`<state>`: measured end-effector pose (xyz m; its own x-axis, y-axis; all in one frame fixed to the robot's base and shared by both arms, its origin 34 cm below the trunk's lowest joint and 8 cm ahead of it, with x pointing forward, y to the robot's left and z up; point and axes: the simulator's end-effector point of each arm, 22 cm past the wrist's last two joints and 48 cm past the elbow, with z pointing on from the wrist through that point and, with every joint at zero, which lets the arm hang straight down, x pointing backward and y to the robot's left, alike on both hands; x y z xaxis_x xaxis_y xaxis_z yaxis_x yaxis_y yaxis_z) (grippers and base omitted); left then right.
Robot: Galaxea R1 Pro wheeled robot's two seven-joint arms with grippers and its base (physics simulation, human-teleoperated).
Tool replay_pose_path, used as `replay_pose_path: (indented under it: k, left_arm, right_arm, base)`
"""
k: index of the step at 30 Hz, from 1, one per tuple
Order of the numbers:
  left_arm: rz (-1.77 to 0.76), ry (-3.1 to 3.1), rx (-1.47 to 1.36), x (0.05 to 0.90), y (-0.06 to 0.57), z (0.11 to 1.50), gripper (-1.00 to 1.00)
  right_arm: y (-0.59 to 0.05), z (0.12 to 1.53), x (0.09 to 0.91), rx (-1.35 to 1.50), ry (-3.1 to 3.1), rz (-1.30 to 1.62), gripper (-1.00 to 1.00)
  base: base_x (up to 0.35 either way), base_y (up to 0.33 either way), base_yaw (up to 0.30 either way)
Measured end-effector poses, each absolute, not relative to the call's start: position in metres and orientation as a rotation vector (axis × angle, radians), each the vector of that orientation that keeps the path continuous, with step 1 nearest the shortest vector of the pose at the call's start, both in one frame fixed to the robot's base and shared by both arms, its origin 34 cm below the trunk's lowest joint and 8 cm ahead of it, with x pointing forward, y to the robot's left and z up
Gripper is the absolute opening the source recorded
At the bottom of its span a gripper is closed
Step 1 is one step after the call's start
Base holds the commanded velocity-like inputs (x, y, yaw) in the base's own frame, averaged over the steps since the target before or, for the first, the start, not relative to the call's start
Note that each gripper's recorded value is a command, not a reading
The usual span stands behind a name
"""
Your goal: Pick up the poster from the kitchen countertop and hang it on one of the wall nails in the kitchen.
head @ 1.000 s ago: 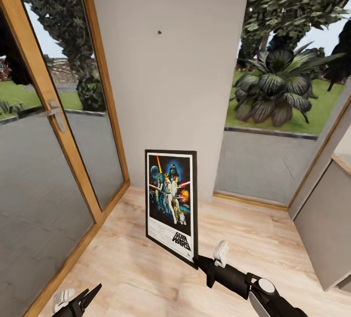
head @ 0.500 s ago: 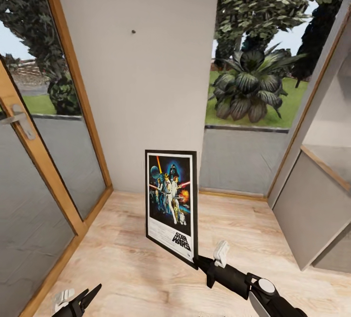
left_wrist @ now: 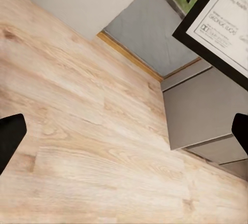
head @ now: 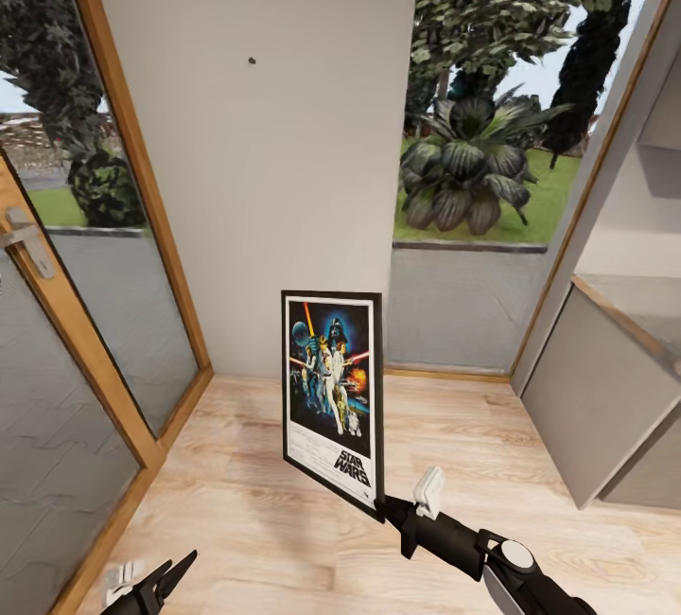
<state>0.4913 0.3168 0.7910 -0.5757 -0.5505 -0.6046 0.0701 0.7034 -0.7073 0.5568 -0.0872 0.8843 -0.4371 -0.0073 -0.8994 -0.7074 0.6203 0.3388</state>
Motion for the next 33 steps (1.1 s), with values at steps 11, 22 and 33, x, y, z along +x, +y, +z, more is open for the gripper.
replay_pose_path:
  k: [11, 22, 33]
  left_arm:
    - [-0.885, 2.023, -0.368, 0.4913, 0.3169, 0.7911, 1.00]
    - [-0.883, 2.024, -0.368, 0.4912, 0.3171, 0.7910, 1.00]
    - [-0.883, 2.024, -0.369, 0.4912, 0.3171, 0.7908, 1.00]
  right_arm:
    - [-0.0873, 0.8841, 0.5567, -0.572, 1.867, 0.898, -1.00]
    - [-0.0872, 0.8844, 0.5564, -0.572, 1.867, 0.898, -1.00]
    - [-0.0868, 0.8844, 0.5562, -0.573, 1.866, 0.900, -1.00]
  base:
    - [0.000, 0.341, -0.001]
    - [0.046, 0.338, 0.000]
    - [0.162, 0.204, 0.000]
